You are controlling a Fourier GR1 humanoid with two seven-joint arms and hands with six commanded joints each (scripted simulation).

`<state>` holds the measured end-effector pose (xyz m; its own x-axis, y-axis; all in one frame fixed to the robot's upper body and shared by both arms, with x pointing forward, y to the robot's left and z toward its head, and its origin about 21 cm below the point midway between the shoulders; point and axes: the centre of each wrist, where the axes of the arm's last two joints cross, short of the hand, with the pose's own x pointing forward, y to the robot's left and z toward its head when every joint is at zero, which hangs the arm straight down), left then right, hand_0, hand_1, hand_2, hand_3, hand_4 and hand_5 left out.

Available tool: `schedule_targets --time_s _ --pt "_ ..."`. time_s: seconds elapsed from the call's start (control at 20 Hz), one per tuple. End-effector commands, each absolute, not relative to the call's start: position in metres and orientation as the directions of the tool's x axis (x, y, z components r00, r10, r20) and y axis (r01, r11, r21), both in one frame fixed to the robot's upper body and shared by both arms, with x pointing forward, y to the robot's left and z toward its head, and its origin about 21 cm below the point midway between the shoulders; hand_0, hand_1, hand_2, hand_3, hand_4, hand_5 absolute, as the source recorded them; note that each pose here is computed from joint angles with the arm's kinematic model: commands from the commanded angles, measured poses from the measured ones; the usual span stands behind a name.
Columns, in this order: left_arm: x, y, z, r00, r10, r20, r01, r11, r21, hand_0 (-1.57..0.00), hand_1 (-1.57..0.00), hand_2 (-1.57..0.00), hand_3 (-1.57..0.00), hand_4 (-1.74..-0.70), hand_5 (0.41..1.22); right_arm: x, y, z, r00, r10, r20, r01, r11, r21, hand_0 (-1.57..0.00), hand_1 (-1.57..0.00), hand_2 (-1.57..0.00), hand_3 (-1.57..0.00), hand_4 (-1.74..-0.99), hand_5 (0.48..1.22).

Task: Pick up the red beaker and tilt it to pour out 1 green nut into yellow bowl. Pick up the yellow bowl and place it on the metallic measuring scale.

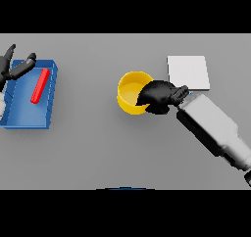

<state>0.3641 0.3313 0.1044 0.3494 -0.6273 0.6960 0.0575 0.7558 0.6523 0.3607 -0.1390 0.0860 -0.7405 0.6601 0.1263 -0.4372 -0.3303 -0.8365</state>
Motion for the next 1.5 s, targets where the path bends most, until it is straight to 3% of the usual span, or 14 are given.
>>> schedule_targets --time_s 0.0,0.15,0.35,0.75,1.15,1.45 --pt "0.363 0.333 0.106 0.345 -0.634 0.692 0.059 0.751 0.658 0.00 0.00 0.00 0.00 -0.77 0.705 0.361 -0.142 0.089 -0.739 0.661 0.127 -0.436 -0.325 -0.839 -1.55 -1.55 -1.48 -1.16 -1.734 1.216" --pt "0.366 0.332 0.106 0.341 -0.619 0.707 0.061 0.765 0.641 0.00 0.00 0.00 0.00 -0.78 0.702 0.362 -0.153 0.104 -0.712 0.698 0.080 -0.408 -0.319 -0.855 -1.56 -1.56 -1.43 -1.22 -1.737 1.219" --pt "0.366 0.336 0.109 0.344 -0.607 0.717 0.053 0.774 0.630 0.00 0.00 0.00 0.00 -0.80 0.704 0.352 -0.155 0.114 -0.708 0.702 0.073 -0.396 -0.309 -0.864 -1.57 -1.57 -1.51 -1.18 -1.739 1.219" --pt "0.359 0.333 0.113 0.360 -0.581 0.730 0.054 0.794 0.605 0.00 0.00 0.00 0.00 -0.84 0.737 0.381 -0.197 0.145 -0.579 0.816 -0.001 -0.314 -0.223 -0.923 -1.56 -1.57 -1.53 -1.16 -1.741 1.221" --pt "0.356 0.331 0.119 0.384 -0.572 0.725 0.048 0.797 0.603 0.00 0.00 0.00 0.00 -0.86 0.762 0.413 -0.245 0.124 -0.441 0.897 -0.008 -0.319 -0.166 -0.933 -1.57 -1.57 -1.53 -1.17 -1.741 1.221" --pt "0.356 0.324 0.113 0.398 -0.582 0.709 0.055 0.787 0.615 0.00 0.00 0.00 0.00 -0.86 0.797 0.422 -0.263 0.101 -0.371 0.929 0.019 -0.353 -0.123 -0.927 -1.57 -1.57 -1.43 -1.29 -1.741 1.221"
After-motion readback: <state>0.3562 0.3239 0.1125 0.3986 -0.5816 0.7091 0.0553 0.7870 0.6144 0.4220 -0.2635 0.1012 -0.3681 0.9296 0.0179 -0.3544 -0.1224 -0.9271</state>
